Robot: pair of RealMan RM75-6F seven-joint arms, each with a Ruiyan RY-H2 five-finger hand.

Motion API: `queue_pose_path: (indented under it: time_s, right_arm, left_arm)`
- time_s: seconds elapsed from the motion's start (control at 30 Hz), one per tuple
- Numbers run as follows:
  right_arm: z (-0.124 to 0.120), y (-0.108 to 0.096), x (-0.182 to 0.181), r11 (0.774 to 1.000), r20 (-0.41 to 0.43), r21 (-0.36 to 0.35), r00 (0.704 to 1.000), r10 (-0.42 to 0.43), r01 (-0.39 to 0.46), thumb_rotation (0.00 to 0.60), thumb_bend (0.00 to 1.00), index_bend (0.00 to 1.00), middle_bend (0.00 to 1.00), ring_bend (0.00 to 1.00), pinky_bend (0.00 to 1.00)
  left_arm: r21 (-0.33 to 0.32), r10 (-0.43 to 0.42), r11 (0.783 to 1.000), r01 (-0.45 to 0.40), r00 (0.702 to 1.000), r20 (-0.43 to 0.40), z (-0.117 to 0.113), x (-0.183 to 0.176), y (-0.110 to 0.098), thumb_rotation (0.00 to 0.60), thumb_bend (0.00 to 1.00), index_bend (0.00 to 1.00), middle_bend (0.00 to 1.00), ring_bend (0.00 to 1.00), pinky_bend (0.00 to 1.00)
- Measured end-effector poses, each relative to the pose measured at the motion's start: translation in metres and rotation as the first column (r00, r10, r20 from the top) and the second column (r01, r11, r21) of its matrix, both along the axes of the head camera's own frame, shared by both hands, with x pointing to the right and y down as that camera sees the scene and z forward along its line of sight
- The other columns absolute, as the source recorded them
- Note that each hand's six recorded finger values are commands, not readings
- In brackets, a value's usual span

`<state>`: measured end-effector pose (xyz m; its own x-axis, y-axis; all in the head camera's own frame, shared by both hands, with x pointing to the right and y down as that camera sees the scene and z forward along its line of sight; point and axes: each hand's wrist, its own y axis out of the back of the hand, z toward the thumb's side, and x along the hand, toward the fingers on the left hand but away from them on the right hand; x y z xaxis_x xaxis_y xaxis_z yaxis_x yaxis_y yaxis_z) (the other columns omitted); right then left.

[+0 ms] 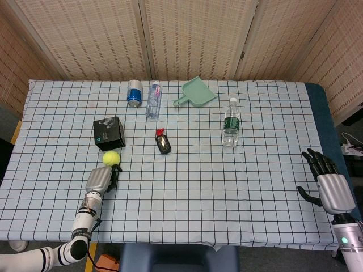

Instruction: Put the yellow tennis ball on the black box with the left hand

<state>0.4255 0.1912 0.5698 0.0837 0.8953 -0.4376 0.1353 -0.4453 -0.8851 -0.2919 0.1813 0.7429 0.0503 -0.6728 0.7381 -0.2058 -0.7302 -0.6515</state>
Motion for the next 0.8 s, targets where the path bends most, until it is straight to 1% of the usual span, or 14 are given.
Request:
queue_pose_path:
  time_s: [0.37,0.67,0.8]
  right_arm:
    - [0.000,0.000,0.000,1.000,0.000,-0.002,1.000,0.000,0.000,0.600,0.21,0.05,0.00,0.00,0.10]
    - [0.001,0.000,0.000,1.000,0.000,-0.004,1.000,0.000,0.000,0.600,0.21,0.05,0.00,0.00,0.10]
    - [0.001,0.000,0.000,1.000,0.002,-0.004,1.000,-0.001,0.001,0.600,0.21,0.05,0.00,0.00,0.10]
  left_arm:
    - [0.026,0.083,0.996,-0.086,0.992,0.092,0.002,-0.003,-0.013,0.600,0.84,0.36,0.43,0.46,0.74]
    - [0.064,0.135,0.987,-0.145,0.981,0.138,0.000,0.002,-0.031,0.600,0.83,0.36,0.44,0.46,0.73]
    - [0.064,0.139,0.987,-0.149,0.980,0.139,0.001,0.004,-0.032,0.600,0.82,0.36,0.44,0.46,0.73]
